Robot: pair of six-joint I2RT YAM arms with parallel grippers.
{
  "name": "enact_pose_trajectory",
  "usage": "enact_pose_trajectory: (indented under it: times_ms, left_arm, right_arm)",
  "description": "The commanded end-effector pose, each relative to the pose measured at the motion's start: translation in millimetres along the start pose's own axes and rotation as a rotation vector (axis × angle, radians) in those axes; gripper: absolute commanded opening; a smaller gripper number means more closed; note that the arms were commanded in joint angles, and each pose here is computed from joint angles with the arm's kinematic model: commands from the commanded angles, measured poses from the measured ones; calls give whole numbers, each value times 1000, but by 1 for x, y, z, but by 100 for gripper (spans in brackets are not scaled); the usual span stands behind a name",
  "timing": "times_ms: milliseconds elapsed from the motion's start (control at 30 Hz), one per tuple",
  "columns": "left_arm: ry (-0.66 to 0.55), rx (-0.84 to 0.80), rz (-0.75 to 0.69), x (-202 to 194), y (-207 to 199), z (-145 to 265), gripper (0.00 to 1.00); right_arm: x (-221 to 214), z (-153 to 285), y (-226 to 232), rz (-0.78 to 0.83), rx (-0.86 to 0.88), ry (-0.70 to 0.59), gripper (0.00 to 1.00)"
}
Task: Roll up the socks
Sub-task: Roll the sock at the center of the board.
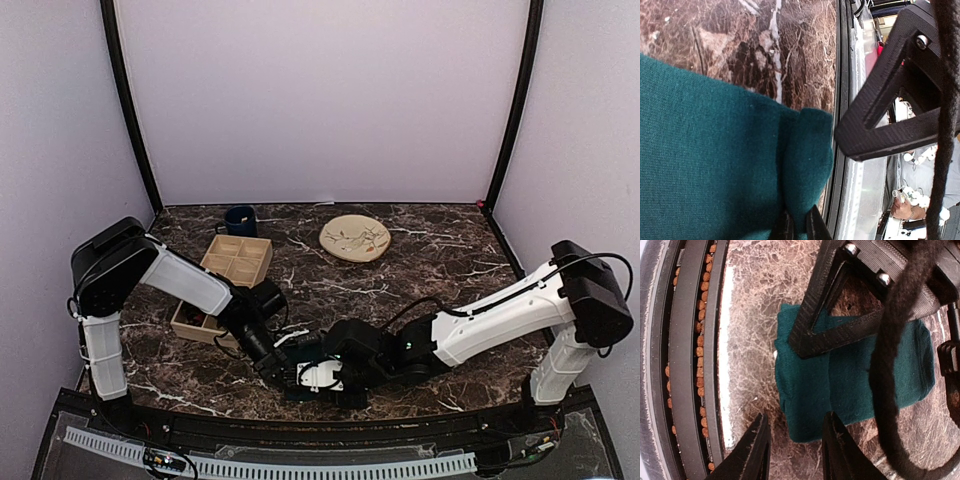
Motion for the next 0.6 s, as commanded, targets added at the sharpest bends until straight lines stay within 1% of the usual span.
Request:
enact_pose_trajectory:
  times_ms: [0, 400, 567]
  left_arm:
    - [55, 58, 65, -17, 18, -4, 0]
    - [61, 51, 68, -19, 18, -4, 0]
    - [63, 49, 69, -19, 18, -5, 0]
  right_arm:
    - [11, -4, -5, 39, -29, -17, 32]
    - [10, -15, -8, 74, -41, 0, 32]
    - [7, -20, -6, 84, -34, 15, 31]
Point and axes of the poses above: each gripper's point midway between its finger pads, its own z axis back along the fingers, its own y axis along the line the jaws close on, x = y × z, the point moved 1 cm from there along z, back along the fingers, and after that the axes turned 8 degrees about z, right-handed, at the moved point
